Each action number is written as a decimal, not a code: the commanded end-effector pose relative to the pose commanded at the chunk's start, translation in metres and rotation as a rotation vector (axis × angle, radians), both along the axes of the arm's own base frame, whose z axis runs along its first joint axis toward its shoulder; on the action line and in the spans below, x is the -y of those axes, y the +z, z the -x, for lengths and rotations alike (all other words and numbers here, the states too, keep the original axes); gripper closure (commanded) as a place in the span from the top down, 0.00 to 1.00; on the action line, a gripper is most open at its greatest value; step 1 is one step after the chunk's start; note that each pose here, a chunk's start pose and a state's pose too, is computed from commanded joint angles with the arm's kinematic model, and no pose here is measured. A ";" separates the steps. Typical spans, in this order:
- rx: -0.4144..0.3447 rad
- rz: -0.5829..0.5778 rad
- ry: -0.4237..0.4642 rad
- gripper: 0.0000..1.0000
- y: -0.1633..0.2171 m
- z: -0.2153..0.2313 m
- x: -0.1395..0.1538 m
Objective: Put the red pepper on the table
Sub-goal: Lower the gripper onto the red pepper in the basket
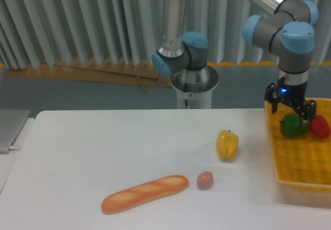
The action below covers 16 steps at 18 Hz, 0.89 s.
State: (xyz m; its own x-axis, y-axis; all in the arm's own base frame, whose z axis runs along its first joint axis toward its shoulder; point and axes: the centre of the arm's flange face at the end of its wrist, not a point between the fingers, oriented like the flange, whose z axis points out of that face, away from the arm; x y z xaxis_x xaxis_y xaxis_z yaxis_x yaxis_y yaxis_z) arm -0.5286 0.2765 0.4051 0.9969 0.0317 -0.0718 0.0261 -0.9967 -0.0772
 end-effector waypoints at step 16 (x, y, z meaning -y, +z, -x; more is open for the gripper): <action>-0.043 -0.164 0.189 1.00 -0.022 0.051 0.060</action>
State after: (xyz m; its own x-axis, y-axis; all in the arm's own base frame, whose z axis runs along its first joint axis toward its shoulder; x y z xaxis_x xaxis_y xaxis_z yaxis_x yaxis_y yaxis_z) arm -0.5794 0.2165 0.3832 0.9685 0.2315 -0.0922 0.2036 -0.9485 -0.2427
